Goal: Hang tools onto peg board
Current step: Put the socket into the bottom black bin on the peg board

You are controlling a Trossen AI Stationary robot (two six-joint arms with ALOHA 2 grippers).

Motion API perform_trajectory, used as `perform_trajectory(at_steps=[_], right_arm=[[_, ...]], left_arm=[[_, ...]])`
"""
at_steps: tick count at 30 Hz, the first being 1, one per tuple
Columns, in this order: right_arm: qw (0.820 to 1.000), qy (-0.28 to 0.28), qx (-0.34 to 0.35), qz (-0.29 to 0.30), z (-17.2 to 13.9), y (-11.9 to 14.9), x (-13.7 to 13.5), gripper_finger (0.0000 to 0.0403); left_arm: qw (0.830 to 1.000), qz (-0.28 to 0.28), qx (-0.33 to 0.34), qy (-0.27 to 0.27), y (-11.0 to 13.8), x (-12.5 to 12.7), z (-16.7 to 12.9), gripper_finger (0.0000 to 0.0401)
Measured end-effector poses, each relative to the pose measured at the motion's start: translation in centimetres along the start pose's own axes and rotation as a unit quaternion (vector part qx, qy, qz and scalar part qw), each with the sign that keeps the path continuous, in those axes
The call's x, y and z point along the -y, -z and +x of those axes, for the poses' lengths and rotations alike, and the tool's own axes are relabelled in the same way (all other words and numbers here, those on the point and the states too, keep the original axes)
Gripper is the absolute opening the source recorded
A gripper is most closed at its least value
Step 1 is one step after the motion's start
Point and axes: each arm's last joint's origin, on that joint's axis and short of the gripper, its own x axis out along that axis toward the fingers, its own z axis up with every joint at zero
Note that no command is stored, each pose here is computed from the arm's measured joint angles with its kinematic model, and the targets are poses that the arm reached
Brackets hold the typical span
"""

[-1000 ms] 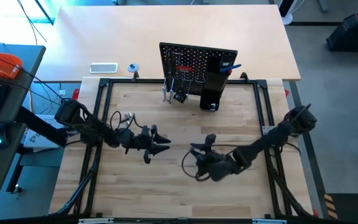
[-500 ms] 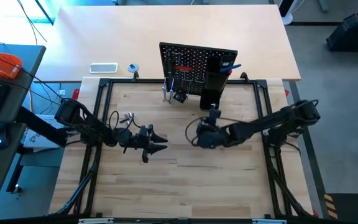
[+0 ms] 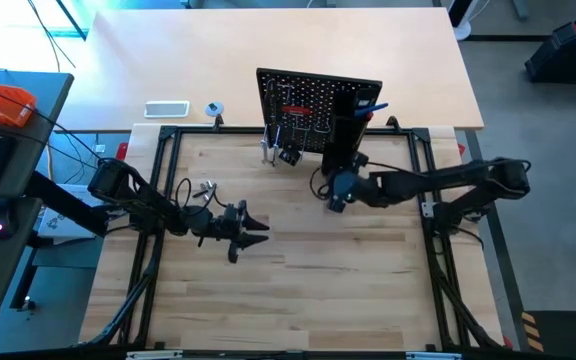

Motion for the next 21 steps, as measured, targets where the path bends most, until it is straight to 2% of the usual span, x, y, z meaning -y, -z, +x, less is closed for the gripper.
perform_trajectory(at_steps=[5,9,15,21], right_arm=[[1.000,0.011,-0.004,0.022,0.9,0.2,1.1,0.0108],[0.999,0.007,-0.007,0.036,1.4,0.2,1.8,0.0108],[0.997,0.012,-0.019,0.068,2.2,0.4,3.1,0.0110],[0.996,0.009,-0.028,0.089,2.6,0.6,3.7,0.0144]], left_arm=[[1.000,0.005,-0.011,0.015,0.1,0.1,0.0,0.0140],[0.998,0.032,-0.045,0.006,0.8,-0.1,0.0,0.0140],[0.997,0.032,-0.074,-0.002,1.4,-0.3,-0.1,0.0140],[0.997,0.030,-0.076,0.007,1.5,0.1,-0.2,0.0140]])
